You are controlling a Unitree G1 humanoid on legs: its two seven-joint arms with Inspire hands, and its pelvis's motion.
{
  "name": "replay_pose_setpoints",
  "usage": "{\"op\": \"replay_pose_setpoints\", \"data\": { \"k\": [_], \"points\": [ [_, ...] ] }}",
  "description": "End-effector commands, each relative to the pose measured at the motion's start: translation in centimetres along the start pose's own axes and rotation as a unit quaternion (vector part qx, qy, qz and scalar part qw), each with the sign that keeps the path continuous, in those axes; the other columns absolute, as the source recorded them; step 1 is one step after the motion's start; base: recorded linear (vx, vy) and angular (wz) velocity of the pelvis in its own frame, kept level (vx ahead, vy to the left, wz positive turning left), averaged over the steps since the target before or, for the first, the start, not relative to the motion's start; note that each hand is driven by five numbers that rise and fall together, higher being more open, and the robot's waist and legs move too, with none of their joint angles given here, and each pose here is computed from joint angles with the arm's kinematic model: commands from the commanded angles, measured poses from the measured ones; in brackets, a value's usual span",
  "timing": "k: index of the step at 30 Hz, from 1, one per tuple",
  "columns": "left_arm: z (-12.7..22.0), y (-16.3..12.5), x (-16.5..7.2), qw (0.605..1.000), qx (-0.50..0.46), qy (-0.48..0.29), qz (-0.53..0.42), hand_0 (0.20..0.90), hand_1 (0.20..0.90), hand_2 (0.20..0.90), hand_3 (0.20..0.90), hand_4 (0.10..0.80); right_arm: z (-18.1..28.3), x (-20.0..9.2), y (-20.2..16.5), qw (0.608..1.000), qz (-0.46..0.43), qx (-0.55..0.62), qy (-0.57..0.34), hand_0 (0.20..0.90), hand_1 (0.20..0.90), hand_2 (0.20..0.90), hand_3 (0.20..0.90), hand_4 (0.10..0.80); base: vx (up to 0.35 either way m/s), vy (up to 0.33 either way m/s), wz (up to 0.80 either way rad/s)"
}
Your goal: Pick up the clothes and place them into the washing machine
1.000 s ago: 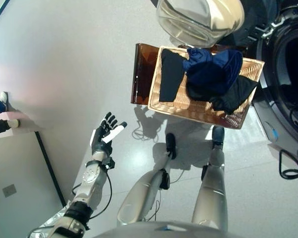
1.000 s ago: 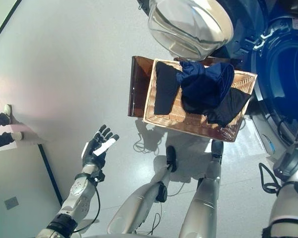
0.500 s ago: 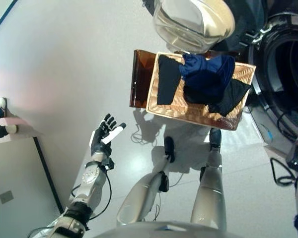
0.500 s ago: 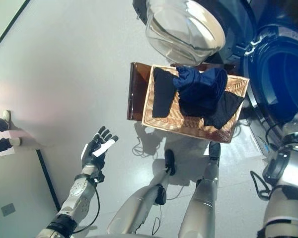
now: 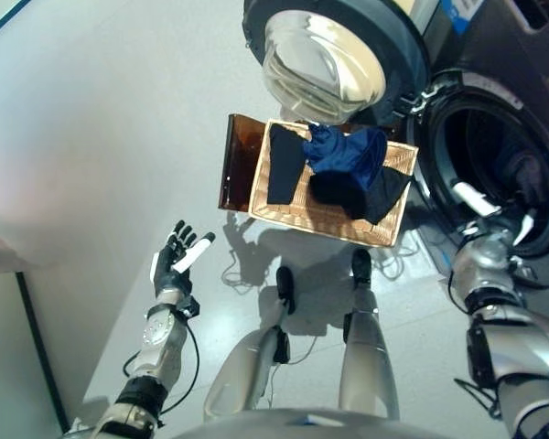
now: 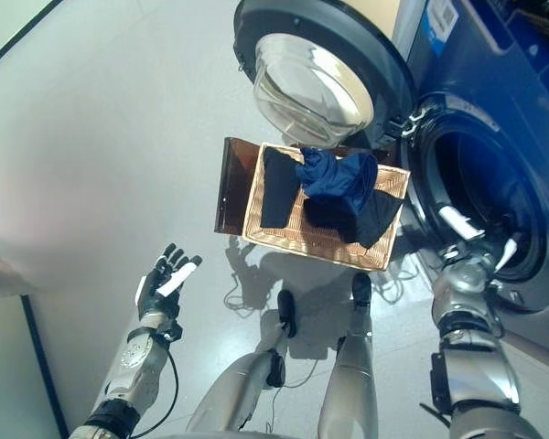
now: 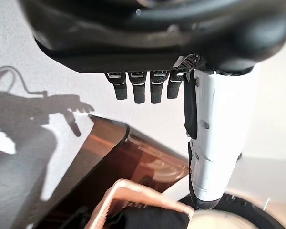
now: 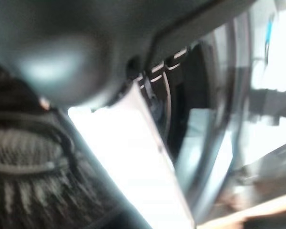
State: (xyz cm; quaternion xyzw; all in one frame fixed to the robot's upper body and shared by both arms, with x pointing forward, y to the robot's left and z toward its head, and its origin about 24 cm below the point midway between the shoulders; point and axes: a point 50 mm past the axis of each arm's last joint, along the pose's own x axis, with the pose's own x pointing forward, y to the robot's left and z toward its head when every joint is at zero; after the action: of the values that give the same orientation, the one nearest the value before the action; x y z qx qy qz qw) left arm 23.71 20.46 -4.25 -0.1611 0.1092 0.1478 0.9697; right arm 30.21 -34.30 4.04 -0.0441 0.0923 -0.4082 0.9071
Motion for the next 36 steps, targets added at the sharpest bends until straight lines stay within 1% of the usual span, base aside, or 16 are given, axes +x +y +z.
{"op": "replay_pose_setpoints", "data": {
  "k": [1, 4, 5, 7, 8, 10, 15, 24, 27, 31, 36],
  "points": [
    [1.6, 2.1, 0.1, 0.997, 0.019, -0.057, 0.042, 0.9, 0.9, 0.9, 0.9, 0.8, 0.7, 0.2, -0.9, 0.996, -0.009, -0.075, -0.054, 0.9, 0.9, 0.9, 0.9, 0.8, 0.013, -0.036, 0.03],
    [1.8, 2.2, 0.3, 0.997, 0.029, -0.061, 0.046, 0.9, 0.9, 0.9, 0.9, 0.8, -0.7, -0.9, 0.6, 0.989, 0.026, -0.133, -0.057, 0.9, 0.9, 0.9, 0.9, 0.8, 0.015, -0.032, 0.03],
    [1.8, 2.2, 0.3, 0.997, 0.029, -0.061, 0.046, 0.9, 0.9, 0.9, 0.9, 0.8, -0.7, -0.9, 0.6, 0.989, 0.026, -0.134, -0.057, 0.9, 0.9, 0.9, 0.9, 0.8, 0.0, 0.0, 0.0],
    [1.8, 2.3, 0.3, 0.996, 0.03, -0.062, 0.054, 0.9, 0.9, 0.9, 0.9, 0.8, -1.1, -1.9, 2.2, 0.982, 0.06, -0.161, -0.074, 0.9, 0.9, 0.9, 0.9, 0.8, 0.036, -0.021, 0.02],
    [1.8, 2.4, 0.3, 0.996, 0.03, -0.062, 0.055, 0.9, 0.9, 0.9, 0.9, 0.8, -1.2, -1.9, 2.3, 0.982, 0.06, -0.161, -0.074, 0.9, 0.9, 0.9, 0.9, 0.8, 0.034, -0.029, 0.03],
    [1.8, 2.4, 0.4, 0.996, 0.032, -0.063, 0.061, 0.9, 0.9, 0.9, 0.9, 0.8, -1.3, -3.0, 4.0, 0.969, 0.105, -0.201, -0.102, 0.9, 0.9, 0.9, 0.9, 0.8, 0.031, -0.039, 0.05],
    [1.7, 2.2, 0.5, 0.995, 0.032, -0.064, 0.063, 0.9, 0.9, 0.9, 0.9, 0.8, -1.9, -4.1, 5.8, 0.953, 0.146, -0.238, -0.113, 0.9, 0.9, 0.9, 0.9, 0.8, 0.026, -0.028, 0.05],
    [2.7, 0.7, 0.6, 0.995, 0.022, -0.086, 0.036, 0.9, 0.9, 0.9, 0.9, 0.8, 0.4, -4.3, 8.9, 0.939, 0.165, -0.262, -0.15, 0.9, 0.9, 0.9, 0.9, 0.8, 0.009, -0.006, 0.11],
    [2.8, 0.7, 0.5, 0.995, 0.025, -0.091, 0.032, 0.9, 0.9, 0.9, 0.9, 0.8, 1.3, -4.0, 9.2, 0.932, 0.156, -0.283, -0.166, 0.9, 0.9, 0.9, 0.9, 0.8, 0.032, 0.012, 0.16],
    [3.1, 0.9, 0.2, 0.994, 0.025, -0.098, 0.028, 0.9, 0.9, 0.9, 0.9, 0.8, 2.3, -3.4, 9.1, 0.935, 0.137, -0.28, -0.168, 0.9, 0.9, 0.9, 0.9, 0.8, 0.032, 0.021, 0.22],
    [3.6, 0.7, 0.3, 0.994, 0.027, -0.107, 0.023, 0.9, 0.9, 0.9, 0.9, 0.8, 2.9, -3.5, 9.8, 0.937, 0.138, -0.272, -0.168, 0.9, 0.9, 0.9, 0.9, 0.8, 0.023, 0.038, 0.12]
  ]
}}
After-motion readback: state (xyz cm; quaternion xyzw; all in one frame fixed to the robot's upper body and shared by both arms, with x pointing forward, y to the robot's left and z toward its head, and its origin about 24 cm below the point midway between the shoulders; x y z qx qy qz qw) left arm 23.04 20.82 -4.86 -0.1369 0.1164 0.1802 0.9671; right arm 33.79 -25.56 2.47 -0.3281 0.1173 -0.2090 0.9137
